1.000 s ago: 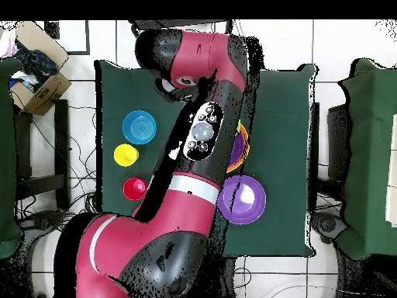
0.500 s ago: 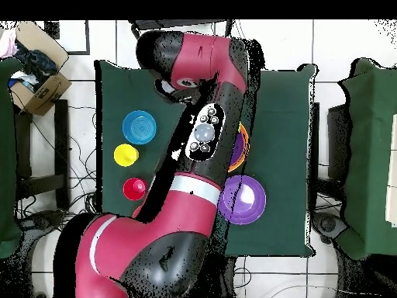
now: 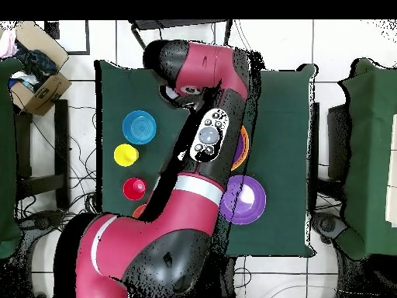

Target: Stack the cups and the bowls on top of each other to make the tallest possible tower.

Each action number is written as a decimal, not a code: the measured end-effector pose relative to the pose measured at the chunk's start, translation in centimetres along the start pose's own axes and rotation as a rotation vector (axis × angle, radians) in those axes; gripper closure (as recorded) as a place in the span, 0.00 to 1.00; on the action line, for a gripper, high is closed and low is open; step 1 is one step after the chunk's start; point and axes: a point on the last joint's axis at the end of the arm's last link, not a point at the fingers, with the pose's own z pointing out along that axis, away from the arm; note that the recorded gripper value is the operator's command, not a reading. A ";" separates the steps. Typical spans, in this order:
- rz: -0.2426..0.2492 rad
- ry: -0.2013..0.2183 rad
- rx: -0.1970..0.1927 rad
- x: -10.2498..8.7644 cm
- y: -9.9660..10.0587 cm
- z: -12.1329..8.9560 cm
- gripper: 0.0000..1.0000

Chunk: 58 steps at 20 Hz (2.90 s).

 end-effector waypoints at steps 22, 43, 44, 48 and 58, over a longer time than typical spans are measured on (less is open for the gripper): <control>-0.004 0.017 -0.029 0.6 0.5 1.6 0.00; -0.018 0.051 -0.048 1.7 1.4 2.2 0.00; -0.019 0.055 -0.050 1.8 1.5 2.3 0.00; -0.021 0.059 -0.051 1.9 1.6 2.4 0.00; -0.022 0.053 -0.047 1.9 1.5 2.5 1.00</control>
